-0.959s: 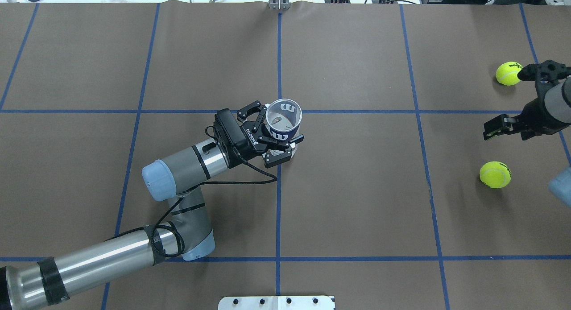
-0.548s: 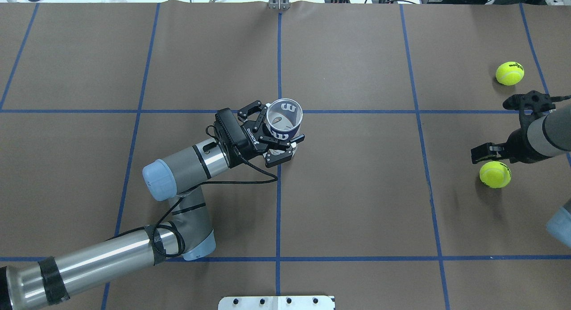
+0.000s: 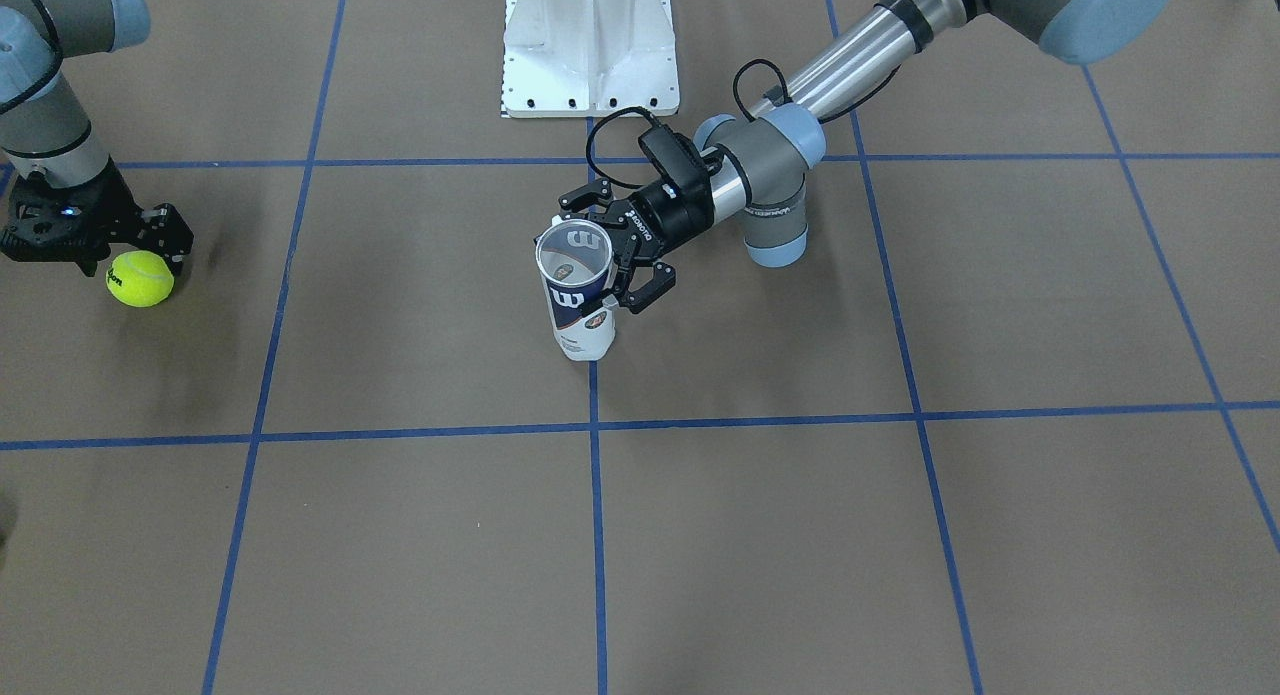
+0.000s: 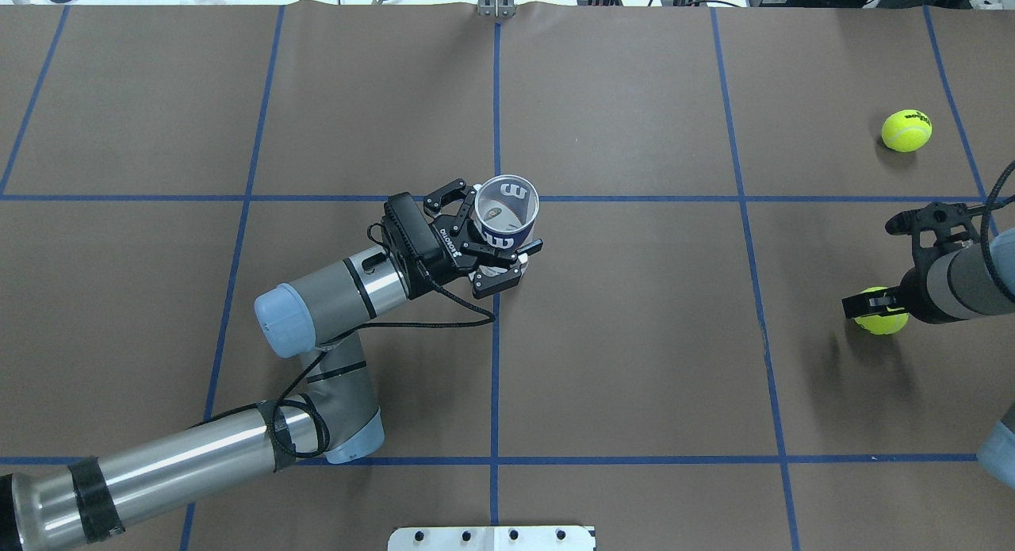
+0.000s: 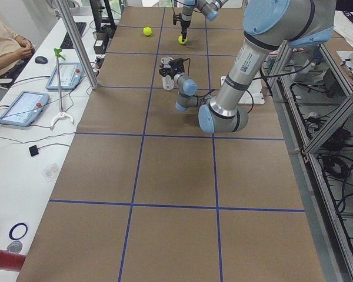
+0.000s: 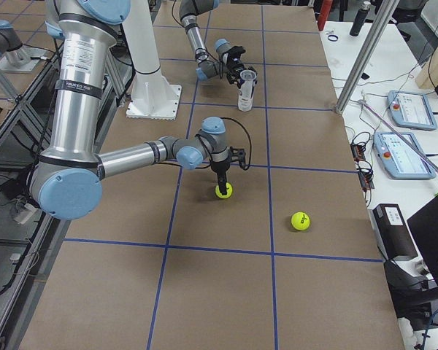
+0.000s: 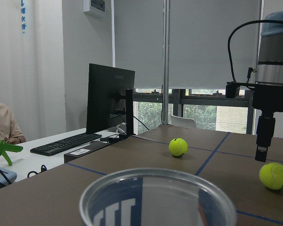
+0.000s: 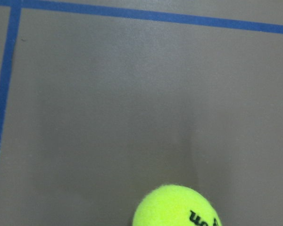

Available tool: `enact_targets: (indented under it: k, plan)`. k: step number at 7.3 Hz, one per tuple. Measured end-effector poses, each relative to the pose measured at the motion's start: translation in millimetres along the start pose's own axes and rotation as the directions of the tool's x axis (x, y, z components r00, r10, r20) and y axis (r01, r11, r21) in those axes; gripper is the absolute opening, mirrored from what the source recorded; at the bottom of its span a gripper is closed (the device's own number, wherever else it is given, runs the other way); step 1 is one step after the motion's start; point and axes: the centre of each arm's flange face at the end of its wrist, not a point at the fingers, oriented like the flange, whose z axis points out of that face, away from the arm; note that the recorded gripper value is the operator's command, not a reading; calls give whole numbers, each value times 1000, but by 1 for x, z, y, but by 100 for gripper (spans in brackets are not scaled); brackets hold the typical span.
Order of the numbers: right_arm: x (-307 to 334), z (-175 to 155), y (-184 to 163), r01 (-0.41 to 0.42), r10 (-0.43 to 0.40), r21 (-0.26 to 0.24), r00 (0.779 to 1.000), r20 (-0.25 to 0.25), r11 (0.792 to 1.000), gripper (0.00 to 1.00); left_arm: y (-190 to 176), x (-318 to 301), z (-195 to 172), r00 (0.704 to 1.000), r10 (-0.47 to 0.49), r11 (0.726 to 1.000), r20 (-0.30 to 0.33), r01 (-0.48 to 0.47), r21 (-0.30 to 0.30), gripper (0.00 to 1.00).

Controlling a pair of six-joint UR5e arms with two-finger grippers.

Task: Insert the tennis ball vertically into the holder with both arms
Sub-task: 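Reach the right gripper down to the nearer yellow tennis ball, then grasp the ball and carry it above the can with the right gripper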

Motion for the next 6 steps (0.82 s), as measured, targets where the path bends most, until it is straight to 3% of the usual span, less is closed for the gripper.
enact_targets:
  k: [1, 4, 6]
  plan:
    - [-1, 4, 3, 11, -11, 5, 1000, -17, 1000, 3, 1, 1, 0, 1000, -1, 1000, -1, 1, -1, 99]
    - [-12, -2, 0, 19, -19, 15, 1000, -2, 1000, 0, 1, 4, 0, 1000, -4, 1000, -4, 4, -1, 99]
    - [-45, -31, -23, -5, 3, 14, 993, 121, 1000, 0, 1, 4, 0, 1000, -4, 1000, -5, 4, 0, 99]
